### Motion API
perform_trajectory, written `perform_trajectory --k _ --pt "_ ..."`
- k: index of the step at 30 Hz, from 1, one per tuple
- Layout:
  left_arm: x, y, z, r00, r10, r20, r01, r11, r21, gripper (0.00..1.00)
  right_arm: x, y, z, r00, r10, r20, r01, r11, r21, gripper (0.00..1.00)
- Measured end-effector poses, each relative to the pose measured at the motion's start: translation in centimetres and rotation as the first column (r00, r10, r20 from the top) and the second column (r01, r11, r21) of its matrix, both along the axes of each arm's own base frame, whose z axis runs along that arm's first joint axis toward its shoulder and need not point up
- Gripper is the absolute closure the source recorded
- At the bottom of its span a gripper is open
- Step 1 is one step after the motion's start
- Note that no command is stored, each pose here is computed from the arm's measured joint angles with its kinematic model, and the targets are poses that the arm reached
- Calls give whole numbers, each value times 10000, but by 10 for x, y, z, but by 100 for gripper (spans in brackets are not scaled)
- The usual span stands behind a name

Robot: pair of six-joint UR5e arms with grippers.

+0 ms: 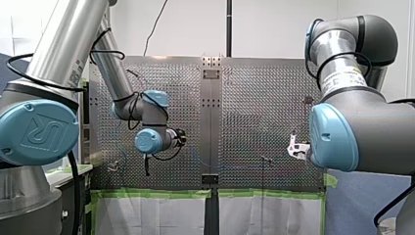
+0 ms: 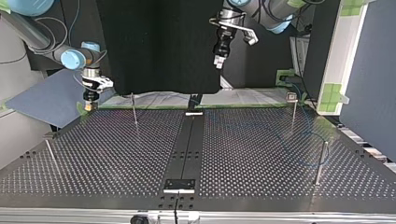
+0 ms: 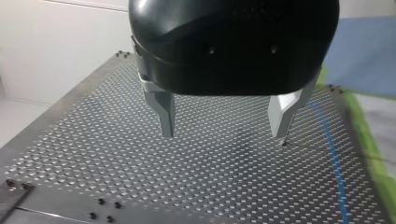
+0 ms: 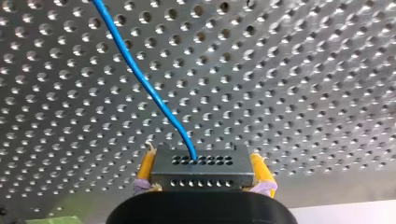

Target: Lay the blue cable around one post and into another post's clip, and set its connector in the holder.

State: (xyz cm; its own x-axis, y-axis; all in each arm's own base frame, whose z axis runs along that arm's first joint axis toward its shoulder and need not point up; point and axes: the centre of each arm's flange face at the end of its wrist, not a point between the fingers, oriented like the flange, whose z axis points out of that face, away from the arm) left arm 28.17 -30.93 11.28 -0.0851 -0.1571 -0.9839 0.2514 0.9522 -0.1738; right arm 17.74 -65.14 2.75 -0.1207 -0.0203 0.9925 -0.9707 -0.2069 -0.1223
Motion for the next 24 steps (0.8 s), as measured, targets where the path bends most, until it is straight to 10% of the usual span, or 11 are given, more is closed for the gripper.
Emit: perform_trajectory --k 24 --pt "-72 48 -41 9888 79 -1489 75 9947 1028 0 86 37 124 9996 209 188 -209 9998 -14 100"
